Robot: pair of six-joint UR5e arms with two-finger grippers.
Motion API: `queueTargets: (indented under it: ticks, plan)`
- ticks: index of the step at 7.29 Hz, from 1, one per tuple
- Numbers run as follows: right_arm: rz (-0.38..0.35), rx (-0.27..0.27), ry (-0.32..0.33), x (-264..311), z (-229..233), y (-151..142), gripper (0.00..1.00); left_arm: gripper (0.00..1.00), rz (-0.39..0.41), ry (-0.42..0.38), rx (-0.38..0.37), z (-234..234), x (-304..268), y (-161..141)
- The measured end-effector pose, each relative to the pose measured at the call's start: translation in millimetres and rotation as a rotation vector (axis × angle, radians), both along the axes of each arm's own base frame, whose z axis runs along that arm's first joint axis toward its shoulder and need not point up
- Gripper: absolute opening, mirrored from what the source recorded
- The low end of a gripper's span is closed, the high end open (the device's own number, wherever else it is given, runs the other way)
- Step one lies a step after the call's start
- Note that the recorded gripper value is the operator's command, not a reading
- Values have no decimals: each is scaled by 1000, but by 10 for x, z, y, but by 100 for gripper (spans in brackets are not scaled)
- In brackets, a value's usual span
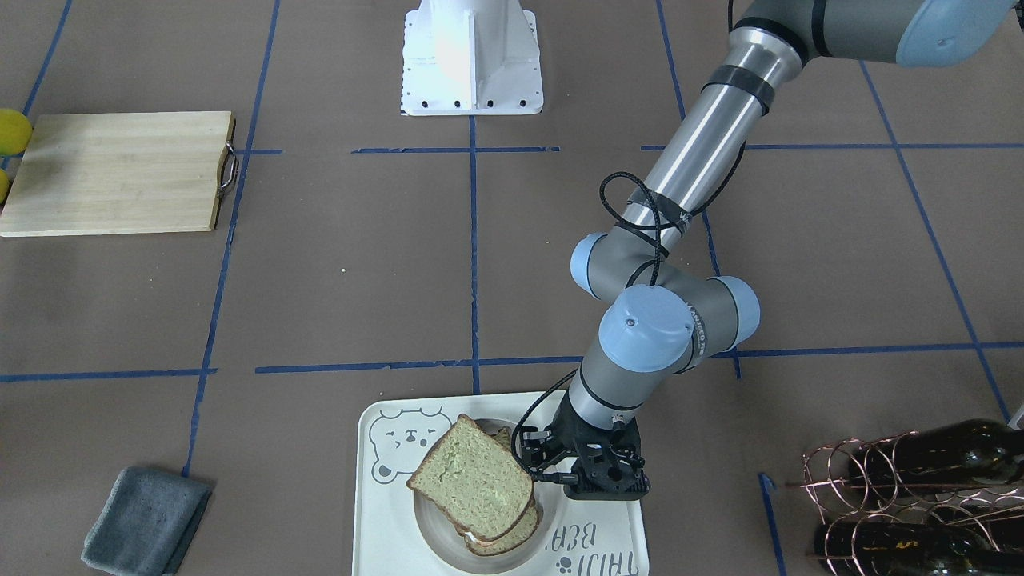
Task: Make sandwich and place on tray
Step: 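Release the plate on the tray and withdraw the left arm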
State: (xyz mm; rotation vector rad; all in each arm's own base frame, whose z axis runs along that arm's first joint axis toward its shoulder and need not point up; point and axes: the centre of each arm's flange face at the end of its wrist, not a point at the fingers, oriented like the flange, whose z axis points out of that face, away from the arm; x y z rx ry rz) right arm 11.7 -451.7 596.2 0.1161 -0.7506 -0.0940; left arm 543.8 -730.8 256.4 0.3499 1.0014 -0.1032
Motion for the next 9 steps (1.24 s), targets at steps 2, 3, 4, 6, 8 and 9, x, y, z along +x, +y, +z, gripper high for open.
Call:
queueTargets:
  ticks: [2,3,4,6,8,9]
  plan:
    - [2,-6,2,0,21,-6,100,100,44,-10,68,-138,-175,-50]
    - [5,-7,2,-1,15,-21,100,100,66,-24,91,-209,-388,-67]
    - [7,-6,1,-3,3,-36,100,100,87,-49,106,-232,-664,-50]
    - [12,-7,0,-5,-14,-52,100,100,150,-89,116,-123,-1429,159]
    - [14,-6,-3,-5,-53,-43,100,100,219,-82,147,303,-2305,746]
    - [16,-10,-3,14,-56,-3,100,100,244,-86,177,622,-2792,1091]
